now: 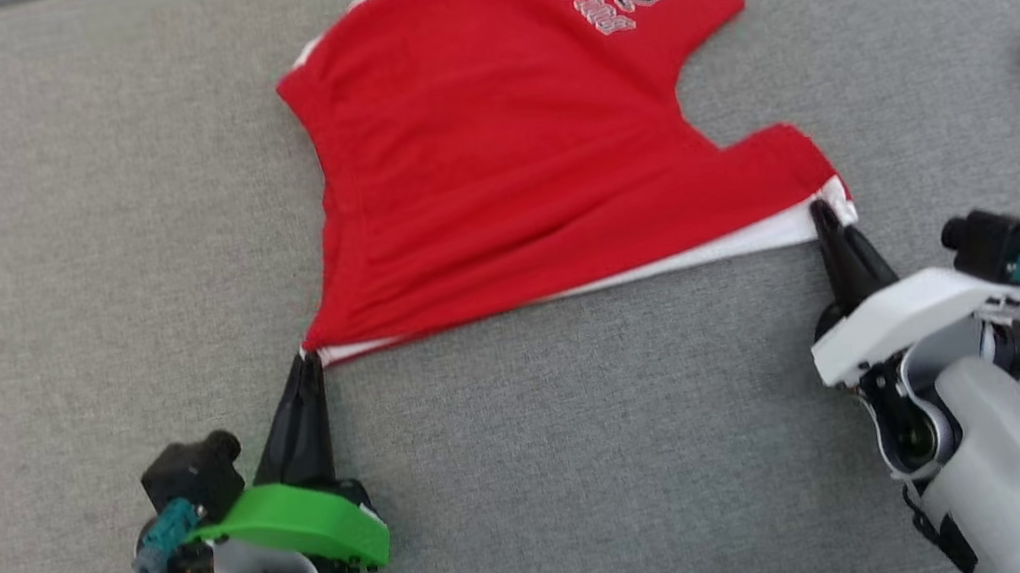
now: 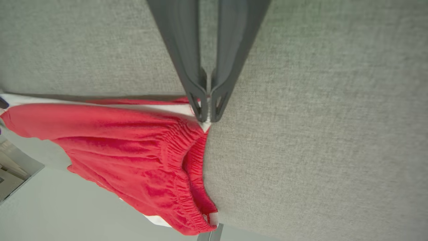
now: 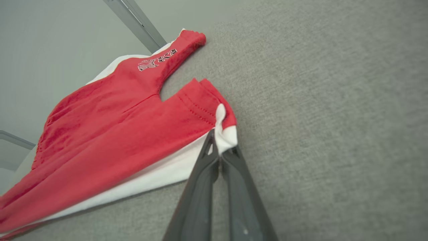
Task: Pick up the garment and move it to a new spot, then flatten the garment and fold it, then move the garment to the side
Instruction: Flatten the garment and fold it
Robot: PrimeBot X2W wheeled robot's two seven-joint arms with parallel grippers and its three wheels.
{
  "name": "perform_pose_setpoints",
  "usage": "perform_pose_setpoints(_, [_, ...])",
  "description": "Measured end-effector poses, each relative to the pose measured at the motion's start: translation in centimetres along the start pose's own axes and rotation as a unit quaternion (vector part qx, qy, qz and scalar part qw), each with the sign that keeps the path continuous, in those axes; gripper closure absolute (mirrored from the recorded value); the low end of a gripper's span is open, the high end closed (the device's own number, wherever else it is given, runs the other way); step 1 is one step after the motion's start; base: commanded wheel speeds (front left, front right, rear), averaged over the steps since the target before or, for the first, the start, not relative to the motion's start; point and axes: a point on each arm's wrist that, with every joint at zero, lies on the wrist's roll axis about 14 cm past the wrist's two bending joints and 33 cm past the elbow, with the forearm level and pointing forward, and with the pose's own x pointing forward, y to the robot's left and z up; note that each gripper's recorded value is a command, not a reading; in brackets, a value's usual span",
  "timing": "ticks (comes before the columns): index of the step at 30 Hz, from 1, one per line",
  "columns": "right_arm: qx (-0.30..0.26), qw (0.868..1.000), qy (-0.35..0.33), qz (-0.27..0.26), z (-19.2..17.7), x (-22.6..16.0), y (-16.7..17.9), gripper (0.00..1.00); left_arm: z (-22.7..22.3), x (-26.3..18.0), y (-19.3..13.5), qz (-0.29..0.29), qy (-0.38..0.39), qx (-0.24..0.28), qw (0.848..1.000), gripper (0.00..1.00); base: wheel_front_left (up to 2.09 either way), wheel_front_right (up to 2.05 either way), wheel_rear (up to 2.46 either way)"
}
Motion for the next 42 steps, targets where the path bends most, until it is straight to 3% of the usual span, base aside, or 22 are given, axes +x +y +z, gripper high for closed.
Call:
perform_pose_setpoints(15, [0.044, 0.998, -0.033, -0.018, 0.1, -11.6, -1.2, 1.0, -0.7, -9.5, -2.8, -0.014, -0.015, -0.016, 1.0, 1.0, 0.0, 0.0, 0.0])
perform_pose_setpoints(20, [0.045, 0.997, -0.066, -0.017, 2.0, -12.9, -1.7, 1.0, 0.0, -10.0, -4.6, -0.04, -0.029, -0.011, 0.999, 1.0, 0.0, 0.0, 0.0])
perform_pose_setpoints(24, [0.03, 0.996, -0.085, -0.002, 4.0, -11.5, -0.9, 1.0, 1.0, -8.9, -5.6, -0.059, -0.039, -0.006, 0.997, 1.0, 0.0, 0.0, 0.0])
perform_pose_setpoints(32, [-0.039, 0.992, -0.103, 0.058, 8.4, -4.4, 3.8, 1.0, 4.5, -4.7, -5.9, -0.07, -0.071, 0.006, 0.995, 1.0, 0.0, 0.0, 0.0])
perform_pose_setpoints(42, [-0.098, 0.99, -0.07, 0.075, 8.4, 3.9, 6.1, 1.0, 6.1, 0.4, -6.1, -0.088, -0.075, 0.011, 0.993, 1.0, 0.0, 0.0, 0.0])
